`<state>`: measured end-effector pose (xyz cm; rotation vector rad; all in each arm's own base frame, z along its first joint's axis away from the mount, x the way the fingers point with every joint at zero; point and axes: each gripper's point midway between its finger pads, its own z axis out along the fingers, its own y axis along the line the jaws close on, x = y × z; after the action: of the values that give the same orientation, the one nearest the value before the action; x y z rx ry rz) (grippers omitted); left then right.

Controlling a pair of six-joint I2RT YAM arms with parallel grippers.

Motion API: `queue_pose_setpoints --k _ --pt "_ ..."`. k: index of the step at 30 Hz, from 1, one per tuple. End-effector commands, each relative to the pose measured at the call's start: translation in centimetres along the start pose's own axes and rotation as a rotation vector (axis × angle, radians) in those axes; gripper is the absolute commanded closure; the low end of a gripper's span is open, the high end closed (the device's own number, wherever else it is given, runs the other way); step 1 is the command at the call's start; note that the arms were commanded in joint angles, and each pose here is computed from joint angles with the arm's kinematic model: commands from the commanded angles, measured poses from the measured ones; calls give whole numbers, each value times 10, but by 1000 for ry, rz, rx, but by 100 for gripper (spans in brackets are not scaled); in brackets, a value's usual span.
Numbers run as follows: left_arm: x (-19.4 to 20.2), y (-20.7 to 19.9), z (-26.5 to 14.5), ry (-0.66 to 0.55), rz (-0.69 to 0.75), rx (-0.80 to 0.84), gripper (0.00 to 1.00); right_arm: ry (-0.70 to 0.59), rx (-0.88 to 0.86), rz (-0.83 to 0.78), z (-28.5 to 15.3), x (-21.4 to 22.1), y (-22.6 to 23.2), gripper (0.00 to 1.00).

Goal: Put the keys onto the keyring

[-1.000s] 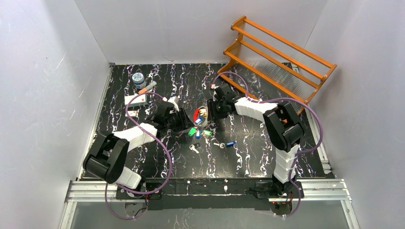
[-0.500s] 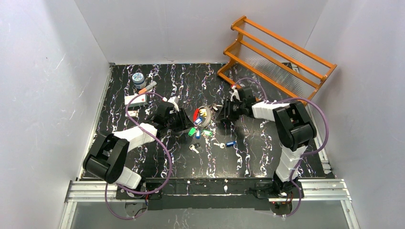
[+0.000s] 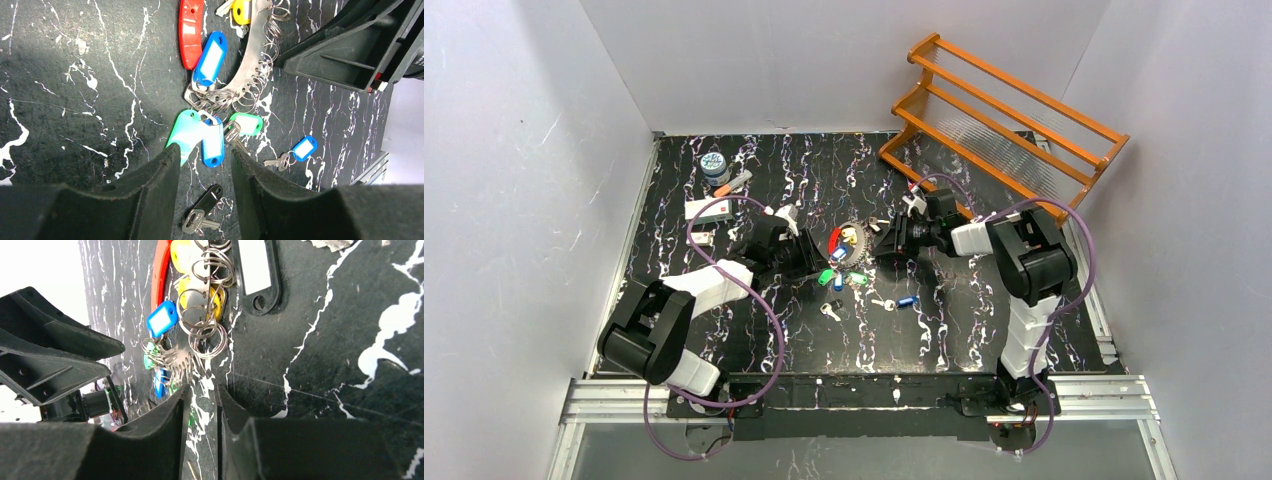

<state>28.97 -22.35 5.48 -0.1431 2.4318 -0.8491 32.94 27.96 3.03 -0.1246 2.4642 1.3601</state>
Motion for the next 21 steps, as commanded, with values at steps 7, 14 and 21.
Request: queue_pose_setpoints --k 7,14,21 --pt "3 -1 -2 1 3 4 59 -9 -51 6 11 -1 -4 69" --pt "3 0 -3 1 2 4 59 -21 -59 -4 15 -3 -6 71" --pt "1 -2 -6 -11 6 9 59 -19 -78 -12 18 -2 -5 76"
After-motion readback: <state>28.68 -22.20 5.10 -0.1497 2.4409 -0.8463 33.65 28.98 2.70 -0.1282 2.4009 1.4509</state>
